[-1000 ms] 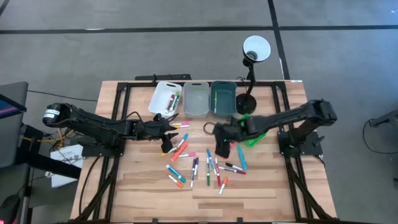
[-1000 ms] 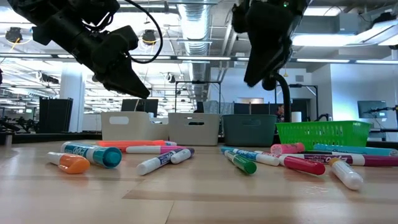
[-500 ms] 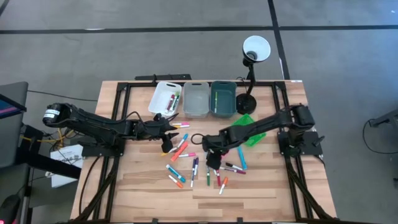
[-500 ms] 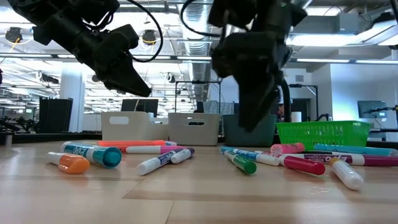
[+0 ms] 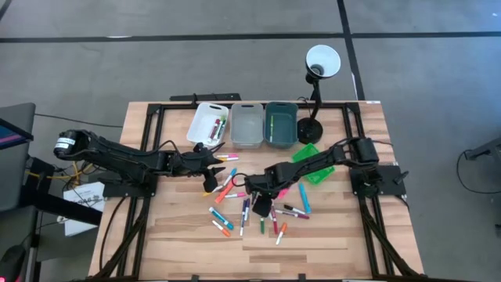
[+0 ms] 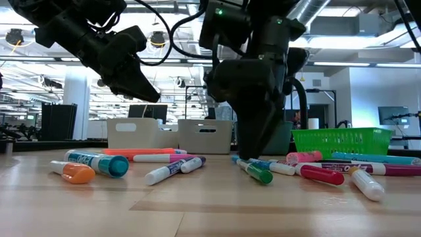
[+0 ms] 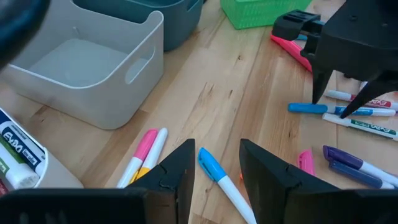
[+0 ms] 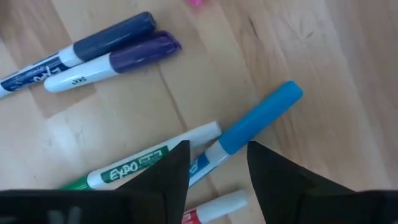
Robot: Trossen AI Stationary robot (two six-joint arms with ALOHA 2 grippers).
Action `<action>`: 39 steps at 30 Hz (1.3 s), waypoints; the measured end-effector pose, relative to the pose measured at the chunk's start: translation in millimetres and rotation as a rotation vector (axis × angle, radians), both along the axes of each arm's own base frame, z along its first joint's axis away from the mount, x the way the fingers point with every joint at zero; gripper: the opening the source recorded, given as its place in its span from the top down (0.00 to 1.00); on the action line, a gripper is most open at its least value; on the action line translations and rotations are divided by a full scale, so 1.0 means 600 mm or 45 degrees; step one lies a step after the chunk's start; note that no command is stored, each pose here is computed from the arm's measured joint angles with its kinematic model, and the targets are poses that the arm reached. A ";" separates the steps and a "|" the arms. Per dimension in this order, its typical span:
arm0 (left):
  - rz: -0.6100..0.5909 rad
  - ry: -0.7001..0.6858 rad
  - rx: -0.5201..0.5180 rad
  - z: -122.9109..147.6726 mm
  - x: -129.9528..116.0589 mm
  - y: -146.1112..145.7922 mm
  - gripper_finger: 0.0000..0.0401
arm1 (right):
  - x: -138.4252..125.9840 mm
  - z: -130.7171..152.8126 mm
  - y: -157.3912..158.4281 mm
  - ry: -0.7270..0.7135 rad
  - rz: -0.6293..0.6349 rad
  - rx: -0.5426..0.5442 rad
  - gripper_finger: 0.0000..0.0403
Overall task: Pick & Place Markers
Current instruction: Put the blue marker pen into the blue bin
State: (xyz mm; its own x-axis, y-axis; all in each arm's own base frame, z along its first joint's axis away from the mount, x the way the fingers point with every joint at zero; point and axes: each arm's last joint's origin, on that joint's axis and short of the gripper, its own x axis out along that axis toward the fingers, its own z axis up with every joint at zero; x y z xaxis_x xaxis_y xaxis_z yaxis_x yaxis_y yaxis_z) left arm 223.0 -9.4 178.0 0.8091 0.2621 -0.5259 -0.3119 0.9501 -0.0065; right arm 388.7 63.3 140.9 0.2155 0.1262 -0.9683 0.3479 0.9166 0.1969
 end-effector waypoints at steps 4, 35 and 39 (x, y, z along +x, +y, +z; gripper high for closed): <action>-0.001 0.000 0.001 0.000 0.000 0.000 0.70 | -0.001 -0.003 -0.003 -0.003 0.021 -0.091 0.68; -0.002 0.002 0.004 0.000 0.000 0.000 0.70 | -0.009 0.149 -0.133 -0.054 -0.068 -0.482 0.93; -0.002 0.002 0.004 0.000 0.000 0.000 0.70 | -0.028 0.186 -0.180 -0.089 -0.186 -0.551 0.91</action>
State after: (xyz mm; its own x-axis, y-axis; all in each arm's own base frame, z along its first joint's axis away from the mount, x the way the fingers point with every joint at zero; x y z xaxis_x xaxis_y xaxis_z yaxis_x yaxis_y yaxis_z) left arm 223.0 -9.3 177.9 0.8086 0.2623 -0.5266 -0.3104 0.9506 -0.0031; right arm 372.1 -44.6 252.3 0.2677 -0.3233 -0.9077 0.4791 0.8620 -0.1657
